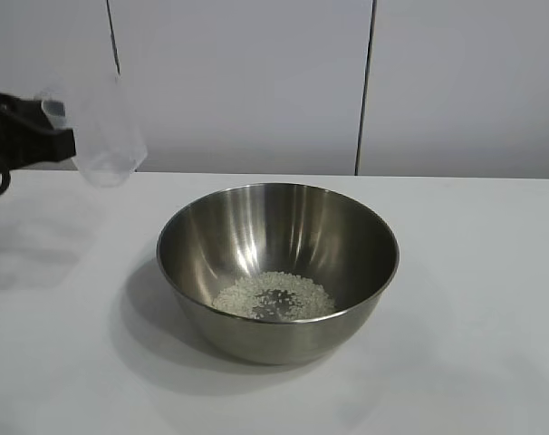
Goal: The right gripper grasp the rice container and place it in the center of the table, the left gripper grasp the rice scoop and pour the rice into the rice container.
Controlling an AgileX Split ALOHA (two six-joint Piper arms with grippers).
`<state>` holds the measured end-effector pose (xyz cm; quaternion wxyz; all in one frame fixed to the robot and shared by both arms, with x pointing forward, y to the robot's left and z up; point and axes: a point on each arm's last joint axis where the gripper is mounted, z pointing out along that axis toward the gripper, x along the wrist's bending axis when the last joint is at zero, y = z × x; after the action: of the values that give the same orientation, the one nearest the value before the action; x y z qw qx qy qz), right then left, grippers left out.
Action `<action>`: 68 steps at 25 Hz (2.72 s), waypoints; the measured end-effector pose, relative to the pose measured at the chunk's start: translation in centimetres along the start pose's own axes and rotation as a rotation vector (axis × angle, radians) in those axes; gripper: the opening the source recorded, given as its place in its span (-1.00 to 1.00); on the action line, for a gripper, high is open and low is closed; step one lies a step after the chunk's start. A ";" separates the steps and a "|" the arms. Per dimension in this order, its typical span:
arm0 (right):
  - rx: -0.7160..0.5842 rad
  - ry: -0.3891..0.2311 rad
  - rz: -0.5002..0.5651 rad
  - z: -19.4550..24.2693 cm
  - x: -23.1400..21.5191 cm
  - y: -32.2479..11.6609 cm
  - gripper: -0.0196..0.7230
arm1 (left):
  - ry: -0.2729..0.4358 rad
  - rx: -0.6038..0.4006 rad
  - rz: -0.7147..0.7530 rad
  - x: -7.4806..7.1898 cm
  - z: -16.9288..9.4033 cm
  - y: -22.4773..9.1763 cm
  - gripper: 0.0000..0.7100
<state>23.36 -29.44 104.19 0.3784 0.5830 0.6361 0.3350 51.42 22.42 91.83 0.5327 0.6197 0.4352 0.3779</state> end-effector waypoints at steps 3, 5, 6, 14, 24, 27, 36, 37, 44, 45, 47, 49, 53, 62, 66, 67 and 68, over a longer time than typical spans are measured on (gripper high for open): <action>0.000 0.000 0.000 0.0 0.0 0.0 0.77 | -0.001 0.099 -0.015 0.0 0.3 -2.8 -0.97; 0.000 0.000 0.000 0.0 0.0 0.0 0.77 | -0.002 0.150 -0.021 0.0 0.5 -4.3 -0.97; 0.000 0.000 0.000 0.0 0.0 0.0 0.77 | -0.002 0.170 -0.023 0.0 0.5 -4.9 -0.97; 0.000 0.000 0.000 0.0 0.0 0.0 0.77 | -0.006 0.250 -0.028 -0.1 0.5 -7.3 -0.97; 0.000 0.000 0.000 0.0 0.0 0.0 0.77 | -0.062 0.256 -0.013 -0.6 0.5 -7.7 -0.71; 0.000 0.000 0.000 0.0 0.0 0.0 0.77 | -0.084 0.256 -0.003 -0.8 0.5 -7.7 -0.32; 0.000 0.000 0.000 0.0 0.0 0.0 0.77 | -0.107 0.322 0.045 -1.1 -1.4 -8.7 0.12; 0.000 0.000 0.000 0.0 0.0 0.0 0.77 | -0.111 0.335 0.054 -1.1 -1.8 -8.9 0.12; 0.000 0.000 0.000 0.0 0.0 0.0 0.77 | -0.125 0.378 0.086 -1.3 -3.6 -9.1 0.47; 0.000 0.000 0.000 0.0 0.0 0.0 0.77 | -0.124 0.363 0.088 -1.4 -3.8 -8.7 0.53; 0.000 0.000 0.000 0.0 0.0 0.0 0.77 | -0.114 0.320 0.093 -1.3 -4.1 -7.4 0.61; 0.000 0.000 0.000 0.0 0.0 0.0 0.77 | -0.083 0.252 0.096 -1.1 -4.4 -5.7 0.64; 0.000 0.000 0.000 0.0 0.0 0.0 0.77 | -0.008 0.247 0.095 -0.4 -4.7 -2.9 0.66; 0.000 0.000 0.000 0.0 0.0 0.0 0.77 | 0.066 0.553 0.113 0.3 -2.0 9.2 0.67; 0.000 0.000 0.000 0.0 0.0 0.0 0.77 | 0.110 0.615 0.060 0.5 -0.9 14.1 0.67; 0.000 0.000 0.000 0.0 0.0 0.0 0.77 | 0.104 0.616 0.042 0.7 -0.8 15.2 0.67; 0.000 0.000 0.000 0.0 0.0 0.0 0.77 | 0.099 0.615 0.023 1.2 -0.6 16.1 0.67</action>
<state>23.36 -29.44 104.19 0.3784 0.5830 0.6361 0.3350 53.49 22.85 107.86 0.2942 0.7375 0.5474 0.2644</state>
